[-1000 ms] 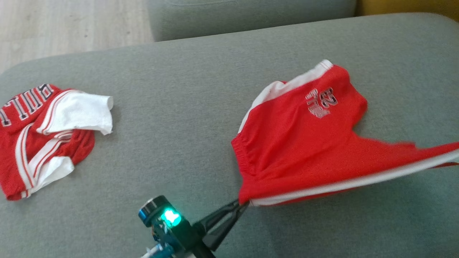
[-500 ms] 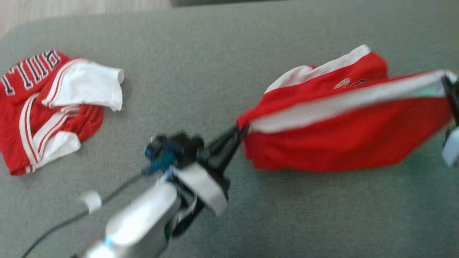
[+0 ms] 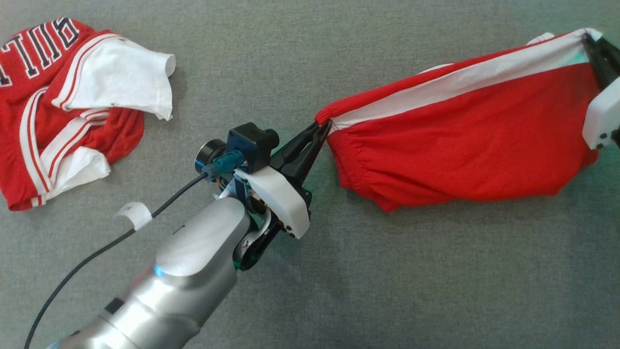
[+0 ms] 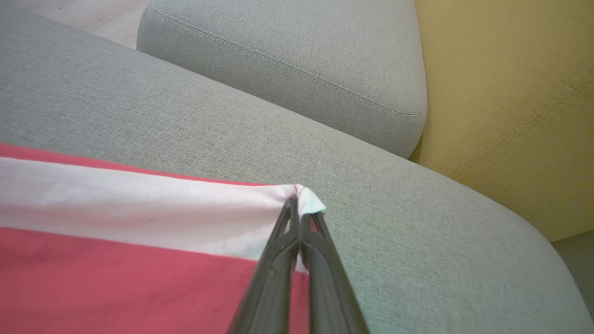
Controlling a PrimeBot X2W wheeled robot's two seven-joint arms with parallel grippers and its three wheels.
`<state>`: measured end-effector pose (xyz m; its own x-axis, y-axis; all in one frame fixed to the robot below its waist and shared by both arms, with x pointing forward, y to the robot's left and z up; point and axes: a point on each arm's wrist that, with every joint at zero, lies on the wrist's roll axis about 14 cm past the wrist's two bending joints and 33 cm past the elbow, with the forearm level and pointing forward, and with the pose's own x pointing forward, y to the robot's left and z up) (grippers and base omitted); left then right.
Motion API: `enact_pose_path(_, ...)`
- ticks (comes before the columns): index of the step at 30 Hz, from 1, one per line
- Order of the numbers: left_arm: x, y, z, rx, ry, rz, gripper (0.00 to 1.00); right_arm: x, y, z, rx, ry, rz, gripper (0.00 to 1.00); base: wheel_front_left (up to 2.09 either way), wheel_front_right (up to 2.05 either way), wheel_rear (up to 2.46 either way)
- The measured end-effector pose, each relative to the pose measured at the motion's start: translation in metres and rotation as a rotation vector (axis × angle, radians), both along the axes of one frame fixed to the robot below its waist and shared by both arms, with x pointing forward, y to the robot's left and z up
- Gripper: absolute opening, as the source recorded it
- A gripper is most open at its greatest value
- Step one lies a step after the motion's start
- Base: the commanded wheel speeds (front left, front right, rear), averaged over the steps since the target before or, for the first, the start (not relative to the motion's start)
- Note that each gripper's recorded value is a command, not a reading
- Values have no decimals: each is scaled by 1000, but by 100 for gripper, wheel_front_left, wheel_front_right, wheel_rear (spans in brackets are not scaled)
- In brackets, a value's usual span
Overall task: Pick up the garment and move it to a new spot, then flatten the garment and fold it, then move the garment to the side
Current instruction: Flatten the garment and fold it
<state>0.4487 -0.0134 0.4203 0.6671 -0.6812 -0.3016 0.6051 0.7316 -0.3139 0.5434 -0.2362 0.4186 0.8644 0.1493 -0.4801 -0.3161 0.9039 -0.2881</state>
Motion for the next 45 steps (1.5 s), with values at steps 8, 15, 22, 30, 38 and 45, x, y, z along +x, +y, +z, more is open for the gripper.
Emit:
enact_pose_path(8, 3, 8, 0, 15, -60, 39, 100, 2, 13, -9, 142, -3, -31, 100, 0, 0, 0)
enact_pose_path(15, -5, 27, 16, 62, -230, 197, 100, -9, 7, -2, 256, 3, -98, 100, 0, 0, 0)
enact_pose_path(22, -15, 67, 68, 63, -416, 466, 100, -45, -12, -50, 276, 215, -216, 100, 0, 0, 0)
enact_pose_path(30, -52, 96, 85, 92, -476, 593, 100, -47, 13, -60, 379, 327, -236, 0, 0, 0, 0)
enact_pose_path(38, -56, 94, 98, 80, -521, 587, 100, -58, -11, -46, 344, 298, -262, 0, 0, 0, 0)
enact_pose_path(45, -60, 72, 104, 33, -536, 512, 100, -85, -108, -13, 215, 214, -428, 0, 0, 0, 0)
